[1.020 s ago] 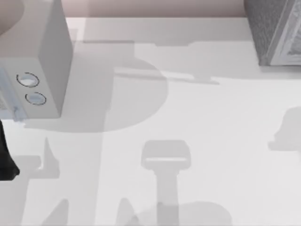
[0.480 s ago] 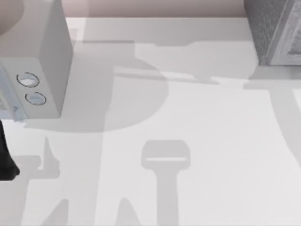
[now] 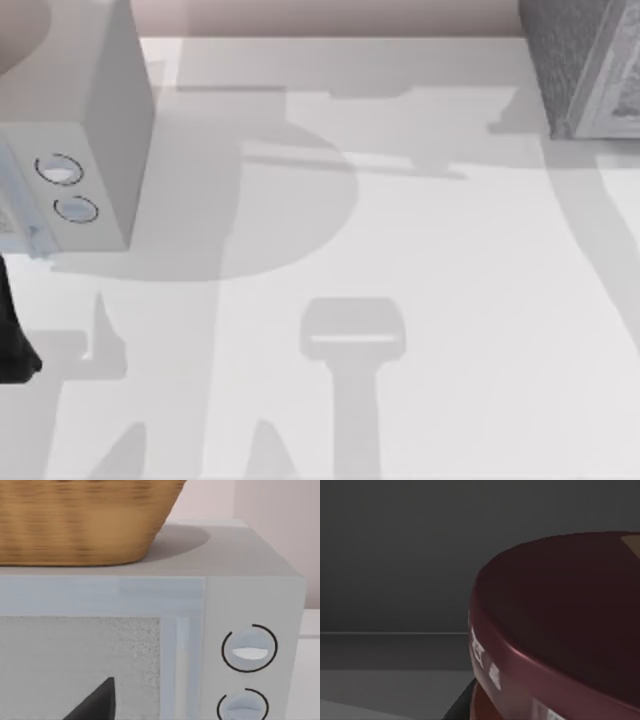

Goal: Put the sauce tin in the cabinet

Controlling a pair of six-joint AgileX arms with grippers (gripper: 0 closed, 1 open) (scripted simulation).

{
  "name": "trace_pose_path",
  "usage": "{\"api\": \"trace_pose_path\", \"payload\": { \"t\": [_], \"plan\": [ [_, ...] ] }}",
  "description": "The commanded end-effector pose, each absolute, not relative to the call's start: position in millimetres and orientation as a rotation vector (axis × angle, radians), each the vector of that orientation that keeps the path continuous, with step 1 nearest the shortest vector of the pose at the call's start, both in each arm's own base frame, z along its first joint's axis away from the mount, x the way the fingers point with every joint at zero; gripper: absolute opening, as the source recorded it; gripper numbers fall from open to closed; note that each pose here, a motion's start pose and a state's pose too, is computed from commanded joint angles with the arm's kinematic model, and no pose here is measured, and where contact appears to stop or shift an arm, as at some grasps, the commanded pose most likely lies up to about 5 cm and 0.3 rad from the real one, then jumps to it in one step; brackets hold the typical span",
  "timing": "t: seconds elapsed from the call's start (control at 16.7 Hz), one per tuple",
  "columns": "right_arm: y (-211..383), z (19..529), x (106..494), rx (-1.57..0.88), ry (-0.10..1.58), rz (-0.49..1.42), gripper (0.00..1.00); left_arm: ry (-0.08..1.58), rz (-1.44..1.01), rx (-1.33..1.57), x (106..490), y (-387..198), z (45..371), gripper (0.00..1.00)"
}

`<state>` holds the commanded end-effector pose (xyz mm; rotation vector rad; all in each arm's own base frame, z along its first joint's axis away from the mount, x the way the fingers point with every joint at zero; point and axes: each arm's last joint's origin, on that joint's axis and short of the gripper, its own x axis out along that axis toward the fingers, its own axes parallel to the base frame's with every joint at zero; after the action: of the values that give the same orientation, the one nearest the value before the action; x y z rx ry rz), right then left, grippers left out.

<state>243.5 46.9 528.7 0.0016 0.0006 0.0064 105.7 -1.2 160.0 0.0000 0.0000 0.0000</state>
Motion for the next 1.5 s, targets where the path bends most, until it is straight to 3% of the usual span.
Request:
{"api": "trace_pose_path", "payload": {
  "t": [0.48,0.66,1.02,1.44,1.5],
  "plan": [
    [46,531,250,0.004,-0.001,0.001,0.0,0.0,0.0,0.0,106,-1,160,1.0],
    [47,534,279,0.006,-0.005,0.0,0.0,0.0,0.0,0.0,106,-1,160,1.0],
    [51,512,379,0.001,0.025,0.003,0.0,0.0,0.0,0.0,106,-1,160,1.0],
    [45,510,396,0.003,0.001,0.003,0.0,0.0,0.0,0.0,106,-1,160,1.0],
    [45,510,396,0.003,0.001,0.003,0.08,0.0,0.0,0.0,106,-1,160,1.0]
  ]
}}
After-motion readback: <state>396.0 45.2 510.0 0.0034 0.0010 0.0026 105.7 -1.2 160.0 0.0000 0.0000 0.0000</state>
